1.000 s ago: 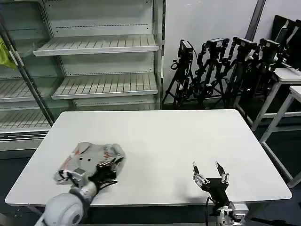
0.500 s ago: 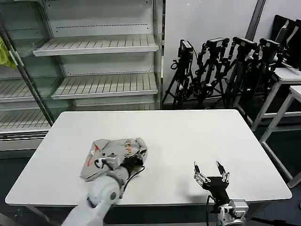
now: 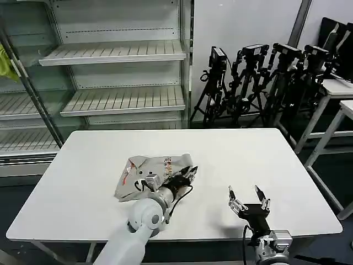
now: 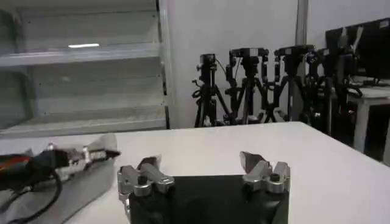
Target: Fold and organize the clothes.
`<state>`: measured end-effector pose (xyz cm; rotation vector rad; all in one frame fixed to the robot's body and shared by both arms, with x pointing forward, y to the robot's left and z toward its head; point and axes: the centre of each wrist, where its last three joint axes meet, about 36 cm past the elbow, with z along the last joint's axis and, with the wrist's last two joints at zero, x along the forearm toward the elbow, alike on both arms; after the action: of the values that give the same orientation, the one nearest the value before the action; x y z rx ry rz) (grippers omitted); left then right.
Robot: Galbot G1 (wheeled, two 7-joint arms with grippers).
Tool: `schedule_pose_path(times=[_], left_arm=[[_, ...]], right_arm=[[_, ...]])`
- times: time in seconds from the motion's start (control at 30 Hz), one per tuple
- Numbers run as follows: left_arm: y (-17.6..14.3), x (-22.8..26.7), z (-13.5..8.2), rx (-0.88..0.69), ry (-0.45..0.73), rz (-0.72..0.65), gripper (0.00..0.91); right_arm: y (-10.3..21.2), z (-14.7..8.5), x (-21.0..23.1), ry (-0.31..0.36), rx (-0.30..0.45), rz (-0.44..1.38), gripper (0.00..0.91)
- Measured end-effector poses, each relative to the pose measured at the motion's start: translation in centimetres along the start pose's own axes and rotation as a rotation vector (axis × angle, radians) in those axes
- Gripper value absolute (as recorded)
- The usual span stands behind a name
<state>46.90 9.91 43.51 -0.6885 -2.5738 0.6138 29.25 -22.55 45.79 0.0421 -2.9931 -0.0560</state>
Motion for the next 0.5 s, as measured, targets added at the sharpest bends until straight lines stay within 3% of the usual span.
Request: schedule_pose_path(times=[0.23,0.5], left_arm=[[-0.8,1.3,-1.3,0.033,-0.13,0.055,0.907],[2.2,7.2,-1.7,-0.127,-0.295,-0.069,0.907]], right_arm=[[-0.2,-0.2,-0.4,-0.022,0.023,0.012,0.907],[0.3,0.1,-1.2,-0.061,0.056,0.031,0.907]])
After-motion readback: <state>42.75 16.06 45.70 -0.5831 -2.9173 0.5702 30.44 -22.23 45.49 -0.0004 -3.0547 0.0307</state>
